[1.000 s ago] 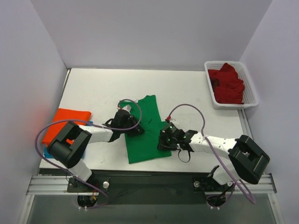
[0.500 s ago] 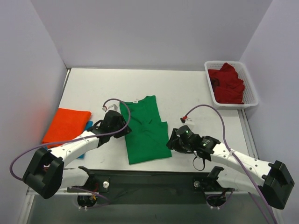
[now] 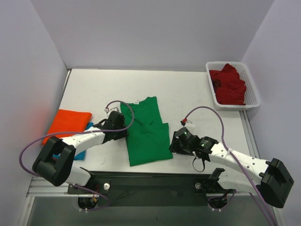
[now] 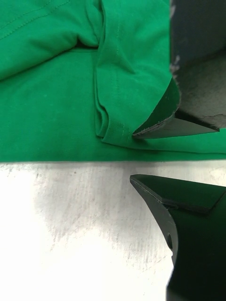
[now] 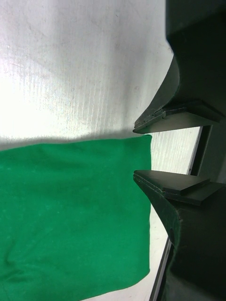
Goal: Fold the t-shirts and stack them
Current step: Fold the folded rectangular tshirt in 1/3 of the way, then grab one side of the 2/3 rectangular tshirt with both arms
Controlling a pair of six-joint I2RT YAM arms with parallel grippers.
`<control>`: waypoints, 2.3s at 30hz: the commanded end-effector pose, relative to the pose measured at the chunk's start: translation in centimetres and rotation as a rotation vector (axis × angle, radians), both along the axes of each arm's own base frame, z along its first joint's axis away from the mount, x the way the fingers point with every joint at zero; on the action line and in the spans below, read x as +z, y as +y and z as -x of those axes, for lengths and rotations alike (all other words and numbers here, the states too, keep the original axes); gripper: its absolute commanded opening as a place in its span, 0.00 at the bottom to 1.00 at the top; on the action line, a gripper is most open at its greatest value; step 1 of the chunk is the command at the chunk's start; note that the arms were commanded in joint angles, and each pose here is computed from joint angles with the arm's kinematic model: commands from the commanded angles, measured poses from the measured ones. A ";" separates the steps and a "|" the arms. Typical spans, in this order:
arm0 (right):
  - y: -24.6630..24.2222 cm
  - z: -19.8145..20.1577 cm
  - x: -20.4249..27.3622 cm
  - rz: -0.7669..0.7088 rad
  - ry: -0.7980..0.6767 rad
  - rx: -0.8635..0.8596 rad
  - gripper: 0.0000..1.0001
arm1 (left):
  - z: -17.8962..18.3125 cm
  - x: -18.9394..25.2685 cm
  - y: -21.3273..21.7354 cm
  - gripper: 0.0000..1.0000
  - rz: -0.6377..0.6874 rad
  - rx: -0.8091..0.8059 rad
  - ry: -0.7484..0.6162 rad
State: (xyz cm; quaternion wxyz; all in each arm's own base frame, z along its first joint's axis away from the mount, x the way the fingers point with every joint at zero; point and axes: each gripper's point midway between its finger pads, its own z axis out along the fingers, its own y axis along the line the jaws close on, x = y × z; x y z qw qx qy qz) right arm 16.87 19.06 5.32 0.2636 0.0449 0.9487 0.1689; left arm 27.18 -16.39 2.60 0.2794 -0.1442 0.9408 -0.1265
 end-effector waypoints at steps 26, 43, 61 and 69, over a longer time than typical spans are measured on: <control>-2.2 1.9 -2.9 0.078 0.061 -0.007 0.38 | -4.4 0.9 -1.1 0.17 0.025 -0.037 -0.074; 0.5 2.5 -3.6 -0.047 0.095 0.014 0.40 | -4.7 2.3 2.4 0.24 0.076 0.036 -0.105; 3.0 3.3 -4.9 -0.306 0.153 -0.066 0.40 | 8.0 0.2 6.4 0.53 0.157 0.240 0.047; 3.9 3.6 -5.7 -0.332 0.195 -0.053 0.36 | 11.4 -0.4 5.9 0.50 0.216 0.223 0.088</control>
